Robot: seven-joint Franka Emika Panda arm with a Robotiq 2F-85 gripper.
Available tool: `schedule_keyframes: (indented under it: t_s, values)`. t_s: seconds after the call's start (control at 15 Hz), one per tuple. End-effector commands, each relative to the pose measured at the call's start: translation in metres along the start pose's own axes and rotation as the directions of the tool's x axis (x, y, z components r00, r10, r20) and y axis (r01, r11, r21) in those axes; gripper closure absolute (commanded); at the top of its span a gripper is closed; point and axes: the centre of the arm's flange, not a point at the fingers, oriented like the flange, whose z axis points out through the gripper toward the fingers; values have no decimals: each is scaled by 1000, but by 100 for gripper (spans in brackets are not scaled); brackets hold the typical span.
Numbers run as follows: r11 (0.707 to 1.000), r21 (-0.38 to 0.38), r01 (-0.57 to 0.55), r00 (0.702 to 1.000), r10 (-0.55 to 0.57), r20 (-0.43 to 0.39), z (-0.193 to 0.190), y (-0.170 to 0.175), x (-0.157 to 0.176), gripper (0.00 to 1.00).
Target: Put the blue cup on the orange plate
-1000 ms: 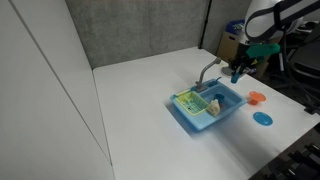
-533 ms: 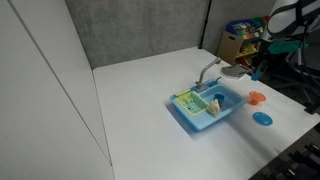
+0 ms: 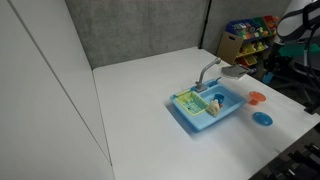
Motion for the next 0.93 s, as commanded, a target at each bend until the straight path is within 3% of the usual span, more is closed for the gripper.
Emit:
schedule_keyframes:
  t_s: [0.0, 0.87]
  values:
    - [1000, -11, -28, 999, 28, -35, 12, 8, 0, 84]
    - [998, 19, -59, 997, 60, -47, 72, 23, 10, 84]
